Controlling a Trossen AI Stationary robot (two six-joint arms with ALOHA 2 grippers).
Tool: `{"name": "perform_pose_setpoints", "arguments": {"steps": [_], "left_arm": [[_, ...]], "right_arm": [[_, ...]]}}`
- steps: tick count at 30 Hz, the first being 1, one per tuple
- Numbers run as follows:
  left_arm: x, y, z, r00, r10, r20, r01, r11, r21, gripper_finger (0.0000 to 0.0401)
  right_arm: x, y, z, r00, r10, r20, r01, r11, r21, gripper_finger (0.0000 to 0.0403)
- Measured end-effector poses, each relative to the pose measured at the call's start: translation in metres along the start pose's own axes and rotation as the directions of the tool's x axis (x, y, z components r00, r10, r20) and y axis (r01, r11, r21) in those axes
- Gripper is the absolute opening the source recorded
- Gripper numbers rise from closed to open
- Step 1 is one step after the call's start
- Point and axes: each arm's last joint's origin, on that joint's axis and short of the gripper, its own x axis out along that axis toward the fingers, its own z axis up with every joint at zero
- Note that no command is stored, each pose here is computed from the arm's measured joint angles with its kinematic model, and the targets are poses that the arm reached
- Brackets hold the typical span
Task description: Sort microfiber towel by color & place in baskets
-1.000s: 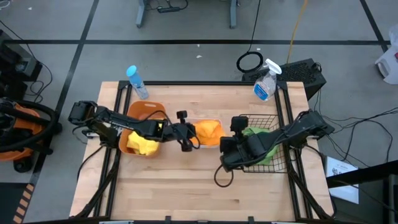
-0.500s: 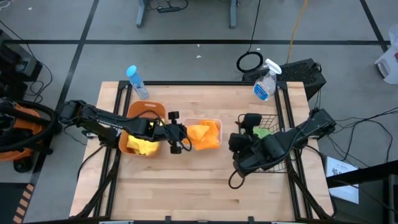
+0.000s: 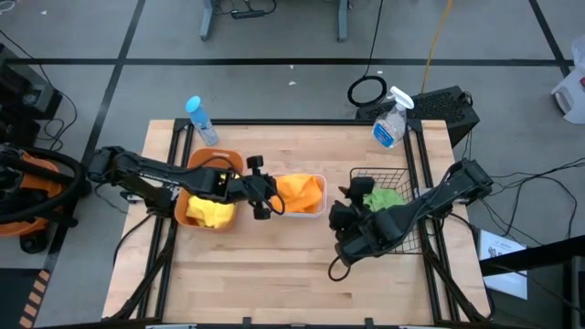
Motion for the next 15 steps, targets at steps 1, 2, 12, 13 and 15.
{"name": "perform_pose_setpoints", "arguments": {"steps": [1, 2, 12, 13, 15], "left_arm": [[-0.001, 0.001, 0.002, 1.000, -0.001, 0.007, 0.001, 1.000, -0.004, 0.0024], [-0.001, 0.001, 0.003, 1.000, -0.001, 0.010, 0.002, 1.000, -0.008, 0.0024], [0.041, -0.022, -0.007, 0.995, -0.055, -0.078, 0.053, 0.998, -0.028, 0.0024], [0.044, -0.024, -0.006, 0.997, -0.053, -0.064, 0.051, 0.998, -0.034, 0.0024], [0.048, -0.025, -0.004, 0.998, -0.052, -0.041, 0.050, 0.998, -0.049, 0.0024]], "right_arm": [[0.002, 0.002, -0.002, 1.000, -0.002, -0.005, 0.002, 1.000, 0.005, 0.0202], [0.002, 0.003, -0.003, 1.000, -0.004, -0.007, 0.005, 1.000, 0.013, 0.0198], [0.013, 0.022, 0.005, 0.995, 0.050, 0.091, -0.056, 0.997, 0.058, 0.0135], [0.016, 0.025, 0.007, 0.993, 0.060, 0.105, -0.066, 0.996, 0.062, 0.0125], [0.026, 0.029, 0.012, 0.987, 0.096, 0.131, -0.108, 0.990, 0.087, 0.0101]]}}
